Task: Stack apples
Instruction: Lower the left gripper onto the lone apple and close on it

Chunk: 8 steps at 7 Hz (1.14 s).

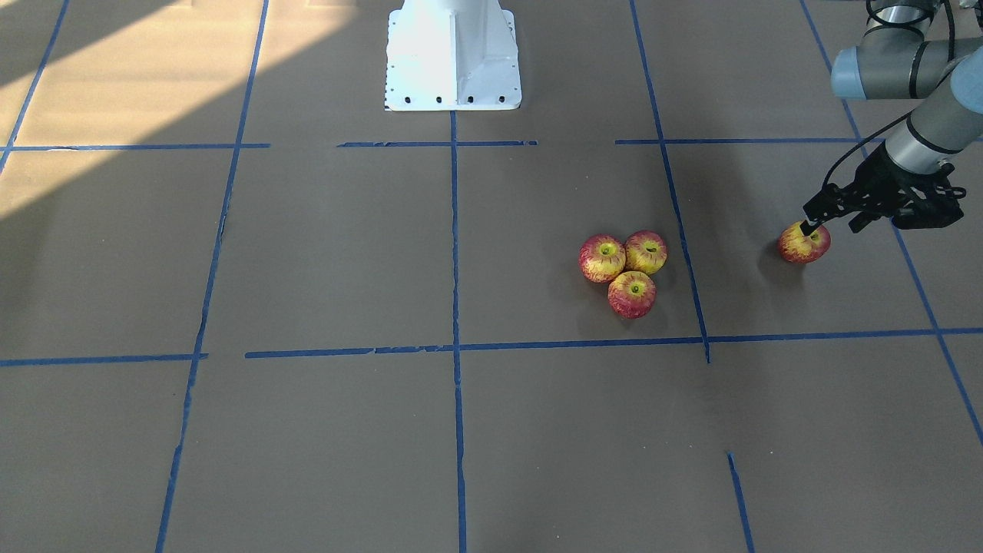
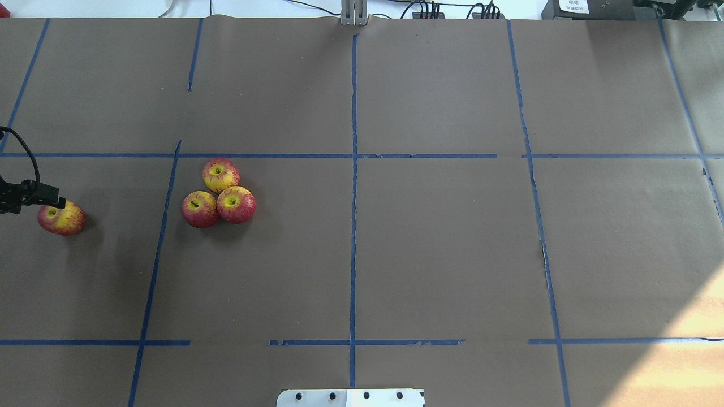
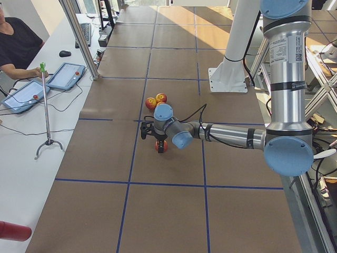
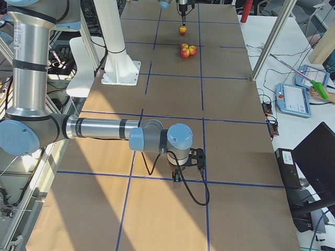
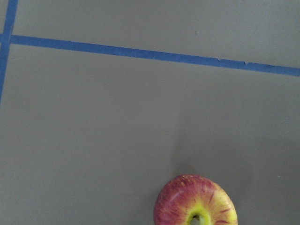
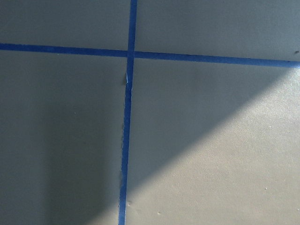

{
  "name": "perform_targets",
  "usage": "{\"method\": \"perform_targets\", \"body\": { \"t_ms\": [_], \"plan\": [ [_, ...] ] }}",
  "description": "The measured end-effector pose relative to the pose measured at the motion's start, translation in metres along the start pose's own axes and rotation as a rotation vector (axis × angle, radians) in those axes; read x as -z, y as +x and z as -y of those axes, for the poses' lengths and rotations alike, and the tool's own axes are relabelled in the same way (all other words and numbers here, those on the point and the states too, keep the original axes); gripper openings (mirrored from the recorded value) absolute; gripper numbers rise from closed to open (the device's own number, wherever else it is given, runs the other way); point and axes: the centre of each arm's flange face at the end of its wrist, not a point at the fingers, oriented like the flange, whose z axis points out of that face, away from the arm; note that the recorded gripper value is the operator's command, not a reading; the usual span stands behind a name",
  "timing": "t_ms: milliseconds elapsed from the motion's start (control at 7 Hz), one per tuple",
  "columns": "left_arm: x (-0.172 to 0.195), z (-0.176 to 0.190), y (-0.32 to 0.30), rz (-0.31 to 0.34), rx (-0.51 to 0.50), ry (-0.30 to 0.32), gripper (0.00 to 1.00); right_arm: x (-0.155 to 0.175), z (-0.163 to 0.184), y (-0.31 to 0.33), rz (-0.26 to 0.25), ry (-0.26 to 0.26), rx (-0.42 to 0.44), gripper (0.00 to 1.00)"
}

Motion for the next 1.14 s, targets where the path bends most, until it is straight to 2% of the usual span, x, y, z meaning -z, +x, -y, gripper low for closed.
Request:
{"method": "perform_targets", "body": {
  "t_ms": [571, 1000, 1143],
  "plan": [
    [-0.023, 0.003, 0.005, 0.039, 0.001, 0.005, 1.00, 0.000, 0.000, 0.000, 0.000, 0.000, 0.000, 1.00],
    [-0.040, 0.002, 0.010, 0.049, 0.000, -0.016, 1.00, 0.000, 0.000, 0.000, 0.000, 0.001, 0.001, 1.00],
    [-0.044, 0.001, 0.009, 0.053, 0.000, -0.022, 0.96, 0.000, 0.000, 0.000, 0.000, 0.001, 0.001, 1.00]
  ]
}}
